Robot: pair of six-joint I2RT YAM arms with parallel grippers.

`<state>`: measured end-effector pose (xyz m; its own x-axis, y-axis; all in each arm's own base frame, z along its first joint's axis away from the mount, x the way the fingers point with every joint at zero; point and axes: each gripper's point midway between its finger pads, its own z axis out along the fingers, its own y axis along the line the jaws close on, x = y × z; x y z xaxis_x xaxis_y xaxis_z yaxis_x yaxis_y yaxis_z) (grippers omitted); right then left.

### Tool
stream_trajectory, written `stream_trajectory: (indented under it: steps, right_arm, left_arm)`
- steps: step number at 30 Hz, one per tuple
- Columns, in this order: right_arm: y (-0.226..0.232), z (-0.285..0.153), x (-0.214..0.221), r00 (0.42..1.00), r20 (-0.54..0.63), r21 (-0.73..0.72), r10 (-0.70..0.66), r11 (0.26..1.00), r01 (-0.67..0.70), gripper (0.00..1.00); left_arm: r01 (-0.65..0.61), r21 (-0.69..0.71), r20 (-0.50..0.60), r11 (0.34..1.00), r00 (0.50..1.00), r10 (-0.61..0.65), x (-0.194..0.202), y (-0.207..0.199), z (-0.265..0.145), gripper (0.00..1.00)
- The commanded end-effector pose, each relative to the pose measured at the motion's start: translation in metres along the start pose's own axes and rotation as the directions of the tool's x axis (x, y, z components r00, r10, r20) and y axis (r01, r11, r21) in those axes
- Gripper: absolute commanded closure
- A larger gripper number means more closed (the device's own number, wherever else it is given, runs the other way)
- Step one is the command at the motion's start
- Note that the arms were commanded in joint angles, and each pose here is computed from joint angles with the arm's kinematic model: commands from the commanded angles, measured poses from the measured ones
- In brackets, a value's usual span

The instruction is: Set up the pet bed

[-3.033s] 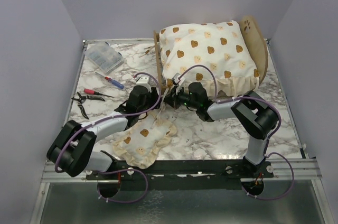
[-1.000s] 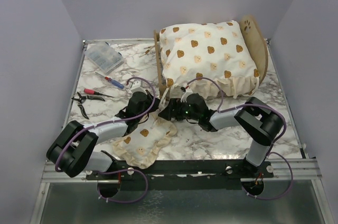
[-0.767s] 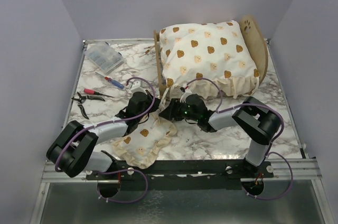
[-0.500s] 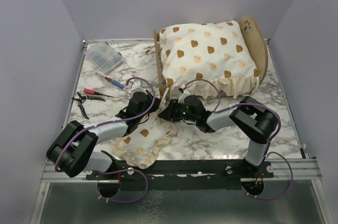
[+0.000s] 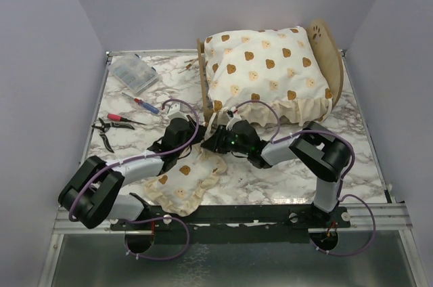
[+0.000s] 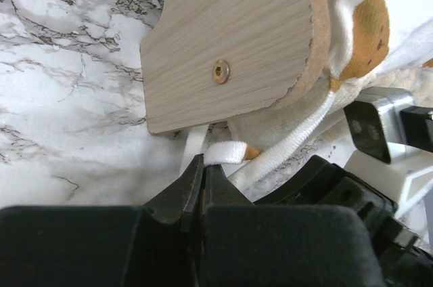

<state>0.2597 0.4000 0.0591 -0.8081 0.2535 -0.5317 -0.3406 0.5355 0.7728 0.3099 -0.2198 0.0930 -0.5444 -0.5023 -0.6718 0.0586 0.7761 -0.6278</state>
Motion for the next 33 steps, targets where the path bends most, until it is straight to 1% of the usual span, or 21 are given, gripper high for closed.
stream_trajectory:
  steps: [1,5,6,13,18,21,26,29,33]
  right_arm:
    - [-0.014,0.001,0.009,1.000,-0.009,0.047,0.014,0.999,-0.014,0.79]
    - [-0.018,-0.010,0.017,0.999,-0.040,0.056,-0.004,0.998,0.006,0.98]
    - [-0.020,-0.013,0.019,0.999,-0.046,0.063,-0.011,0.998,0.014,0.99]
    - [-0.032,-0.019,0.022,0.996,-0.056,0.107,-0.062,0.992,0.068,1.00]
    - [-0.036,-0.016,0.007,0.989,-0.029,0.154,-0.144,0.977,0.147,0.99]
    - [-0.037,-0.017,-0.005,0.979,-0.010,0.190,-0.203,0.961,0.201,0.99]
    - [-0.034,-0.013,-0.035,0.944,0.026,0.260,-0.327,0.915,0.310,0.99]
    - [-0.043,-0.012,-0.044,0.926,0.035,0.317,-0.376,0.883,0.346,0.99]
    - [-0.060,-0.012,-0.046,0.906,0.018,0.374,-0.424,0.843,0.387,0.99]
  left_arm:
    - [-0.003,0.006,0.049,1.000,0.999,0.003,-0.013,-0.006,-0.006,1.00]
    - [-0.021,0.009,0.078,1.000,0.997,0.020,-0.025,-0.012,-0.012,1.00]
    - [-0.027,0.005,0.090,1.000,0.996,0.026,-0.029,-0.013,-0.014,1.00]
    - [-0.078,0.000,0.212,0.997,0.974,0.076,-0.074,-0.034,-0.038,1.00]
    - [-0.137,0.000,0.275,0.991,0.953,0.131,-0.106,-0.055,-0.045,1.00]
    - [-0.186,-0.002,0.302,0.982,0.937,0.178,-0.122,-0.071,-0.042,1.00]
    - [-0.265,-0.032,0.331,0.964,0.907,0.260,-0.145,-0.089,-0.029,1.00]
    - [-0.303,-0.058,0.349,0.951,0.887,0.303,-0.158,-0.098,-0.021,1.00]
    - [-0.345,-0.082,0.362,0.935,0.864,0.350,-0.173,-0.109,-0.009,1.00]
